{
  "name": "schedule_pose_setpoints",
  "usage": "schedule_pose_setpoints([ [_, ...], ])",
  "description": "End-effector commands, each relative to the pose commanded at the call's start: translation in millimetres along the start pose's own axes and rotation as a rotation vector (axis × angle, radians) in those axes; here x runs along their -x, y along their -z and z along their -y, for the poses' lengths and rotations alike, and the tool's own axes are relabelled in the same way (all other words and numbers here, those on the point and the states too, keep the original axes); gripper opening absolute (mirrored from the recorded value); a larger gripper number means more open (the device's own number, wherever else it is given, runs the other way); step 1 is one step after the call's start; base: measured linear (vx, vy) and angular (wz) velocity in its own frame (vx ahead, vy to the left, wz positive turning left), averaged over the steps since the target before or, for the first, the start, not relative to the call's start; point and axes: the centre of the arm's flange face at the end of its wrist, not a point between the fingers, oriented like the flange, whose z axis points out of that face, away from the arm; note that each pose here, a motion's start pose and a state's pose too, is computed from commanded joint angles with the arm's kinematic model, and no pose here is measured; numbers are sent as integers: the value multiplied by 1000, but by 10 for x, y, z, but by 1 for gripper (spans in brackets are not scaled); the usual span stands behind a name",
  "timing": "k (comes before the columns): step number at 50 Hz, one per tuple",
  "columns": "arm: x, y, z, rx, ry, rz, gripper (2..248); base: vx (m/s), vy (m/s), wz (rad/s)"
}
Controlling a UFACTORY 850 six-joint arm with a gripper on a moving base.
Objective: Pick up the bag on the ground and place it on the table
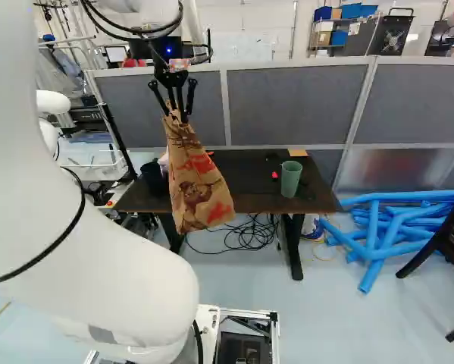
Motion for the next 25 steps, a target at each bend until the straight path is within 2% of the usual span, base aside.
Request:
schedule_pose_setpoints([
  [25, -113, -5, -62, -2, -1, 3, 21, 0, 0, 0],
])
